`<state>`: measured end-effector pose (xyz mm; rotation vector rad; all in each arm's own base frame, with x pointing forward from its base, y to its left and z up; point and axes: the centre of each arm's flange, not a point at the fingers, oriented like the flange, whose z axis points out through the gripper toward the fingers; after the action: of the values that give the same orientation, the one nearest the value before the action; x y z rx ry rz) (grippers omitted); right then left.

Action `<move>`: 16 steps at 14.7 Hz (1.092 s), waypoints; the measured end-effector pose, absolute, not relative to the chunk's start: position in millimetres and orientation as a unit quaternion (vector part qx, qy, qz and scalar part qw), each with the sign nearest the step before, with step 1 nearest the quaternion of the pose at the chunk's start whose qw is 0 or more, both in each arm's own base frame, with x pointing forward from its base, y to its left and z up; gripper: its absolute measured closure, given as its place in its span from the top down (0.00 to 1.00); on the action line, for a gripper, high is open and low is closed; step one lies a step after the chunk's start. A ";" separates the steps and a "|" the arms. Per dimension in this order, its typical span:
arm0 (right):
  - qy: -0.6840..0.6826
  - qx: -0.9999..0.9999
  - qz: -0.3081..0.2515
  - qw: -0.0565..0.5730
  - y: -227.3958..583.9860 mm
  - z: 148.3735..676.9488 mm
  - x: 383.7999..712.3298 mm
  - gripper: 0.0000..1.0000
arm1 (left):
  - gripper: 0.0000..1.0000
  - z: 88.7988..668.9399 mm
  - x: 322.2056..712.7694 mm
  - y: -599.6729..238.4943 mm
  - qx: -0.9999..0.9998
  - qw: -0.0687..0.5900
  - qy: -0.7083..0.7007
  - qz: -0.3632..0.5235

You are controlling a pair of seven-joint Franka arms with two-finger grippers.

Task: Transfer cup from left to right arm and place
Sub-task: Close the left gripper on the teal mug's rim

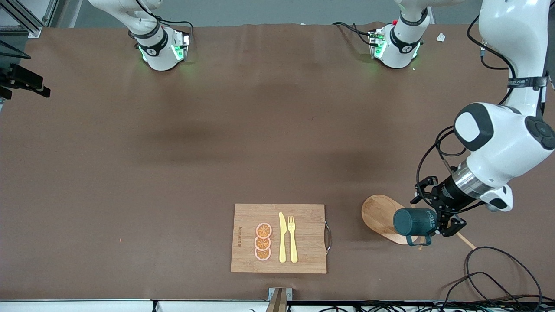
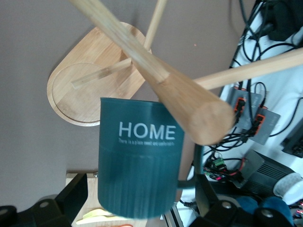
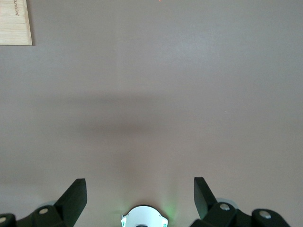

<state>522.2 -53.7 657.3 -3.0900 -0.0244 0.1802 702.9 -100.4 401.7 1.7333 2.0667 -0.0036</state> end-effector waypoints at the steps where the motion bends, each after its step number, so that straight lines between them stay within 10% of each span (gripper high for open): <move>1: -0.008 -0.998 0.058 0.023 -53.7 657.3 522.2 1.00 | 1.00 397.1 703.5 -100.6 0.627 0.219 0.748 -0.003; 16: -0.008 -0.998 0.058 0.023 -53.7 657.2 522.2 1.00 | 0.99 365.4 710.5 -100.3 0.621 0.221 0.752 0.000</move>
<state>522.2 -53.7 657.2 -3.0900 -0.0246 0.1806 710.5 -100.3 365.4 1.7167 2.0796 0.0010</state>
